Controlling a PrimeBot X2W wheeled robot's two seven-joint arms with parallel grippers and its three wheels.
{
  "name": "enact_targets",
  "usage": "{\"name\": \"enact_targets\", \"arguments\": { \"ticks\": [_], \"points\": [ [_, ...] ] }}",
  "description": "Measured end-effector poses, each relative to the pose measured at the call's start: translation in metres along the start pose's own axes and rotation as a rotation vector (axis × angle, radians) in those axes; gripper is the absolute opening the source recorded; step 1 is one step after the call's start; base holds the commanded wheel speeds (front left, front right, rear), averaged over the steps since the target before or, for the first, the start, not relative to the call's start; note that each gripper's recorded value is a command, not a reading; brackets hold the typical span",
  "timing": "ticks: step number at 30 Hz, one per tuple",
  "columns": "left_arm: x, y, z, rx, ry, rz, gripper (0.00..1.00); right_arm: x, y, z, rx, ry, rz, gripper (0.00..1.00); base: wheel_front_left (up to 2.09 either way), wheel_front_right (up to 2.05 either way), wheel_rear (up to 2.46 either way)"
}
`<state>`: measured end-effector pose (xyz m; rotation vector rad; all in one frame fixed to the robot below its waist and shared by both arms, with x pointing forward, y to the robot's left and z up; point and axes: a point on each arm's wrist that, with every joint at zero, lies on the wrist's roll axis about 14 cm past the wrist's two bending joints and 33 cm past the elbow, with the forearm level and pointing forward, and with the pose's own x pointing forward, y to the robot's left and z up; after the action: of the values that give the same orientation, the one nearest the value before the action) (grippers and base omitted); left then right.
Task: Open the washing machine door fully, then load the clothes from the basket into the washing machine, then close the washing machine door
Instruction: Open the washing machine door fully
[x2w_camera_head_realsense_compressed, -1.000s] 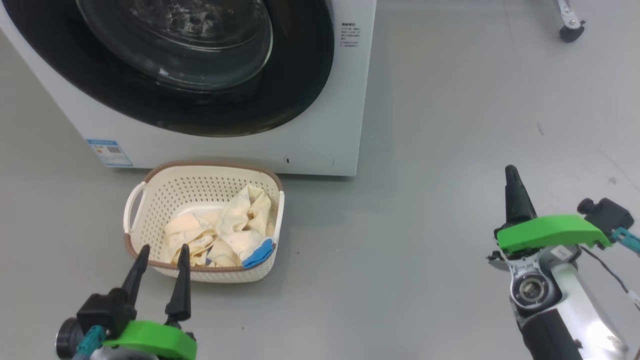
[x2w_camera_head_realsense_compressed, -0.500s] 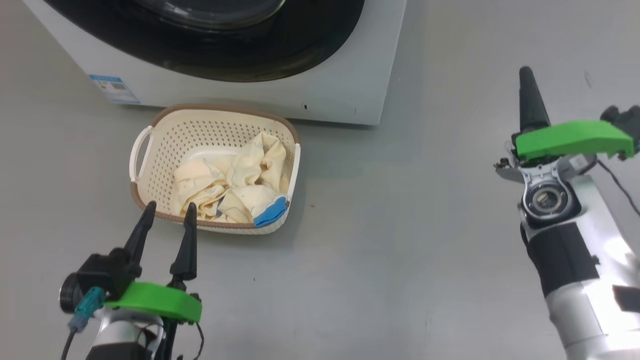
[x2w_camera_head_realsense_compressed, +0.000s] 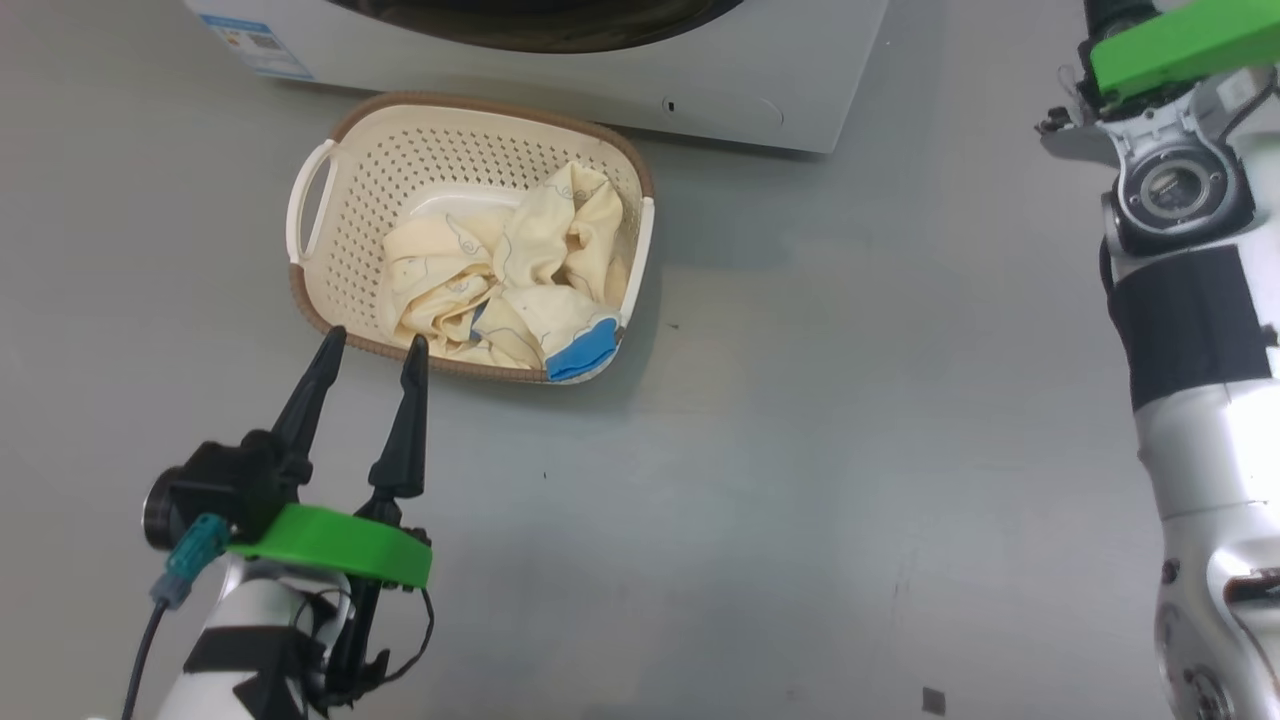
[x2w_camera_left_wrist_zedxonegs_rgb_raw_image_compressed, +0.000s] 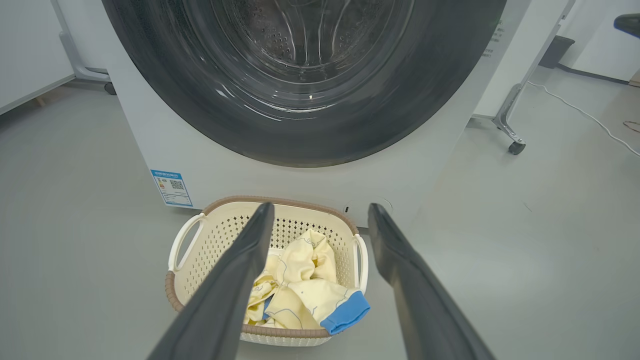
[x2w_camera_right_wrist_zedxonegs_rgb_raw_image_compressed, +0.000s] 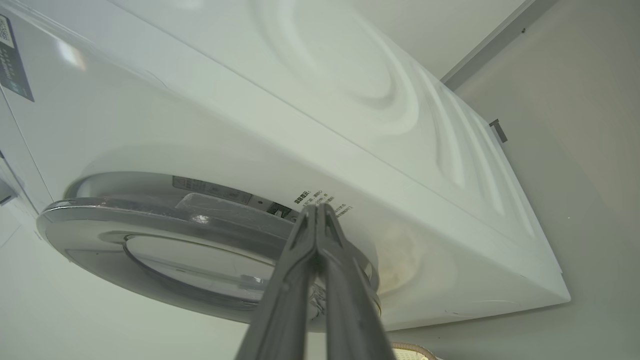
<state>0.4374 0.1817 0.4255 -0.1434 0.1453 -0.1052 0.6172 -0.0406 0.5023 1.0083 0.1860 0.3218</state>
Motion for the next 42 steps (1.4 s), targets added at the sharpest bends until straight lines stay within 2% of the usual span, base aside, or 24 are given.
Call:
{"name": "enact_targets", "arguments": {
  "ticks": [15, 31, 42],
  "points": [
    [0.013, 0.006, 0.000, 0.018, 0.002, -0.001, 1.00, 0.051, 0.042, -0.028, 0.068, 0.182, 0.123, 0.00, 0.00, 0.00, 0.00],
    [0.018, 0.017, 0.004, 0.006, -0.009, 0.038, 1.00, 0.092, 0.060, -0.044, 0.216, 0.260, 0.154, 0.00, 0.00, 0.00, 0.00],
    [0.019, 0.020, 0.001, 0.000, -0.002, 0.050, 1.00, 0.105, 0.061, -0.065, 0.234, 0.345, 0.135, 0.00, 0.00, 0.00, 0.00]
  ]
}}
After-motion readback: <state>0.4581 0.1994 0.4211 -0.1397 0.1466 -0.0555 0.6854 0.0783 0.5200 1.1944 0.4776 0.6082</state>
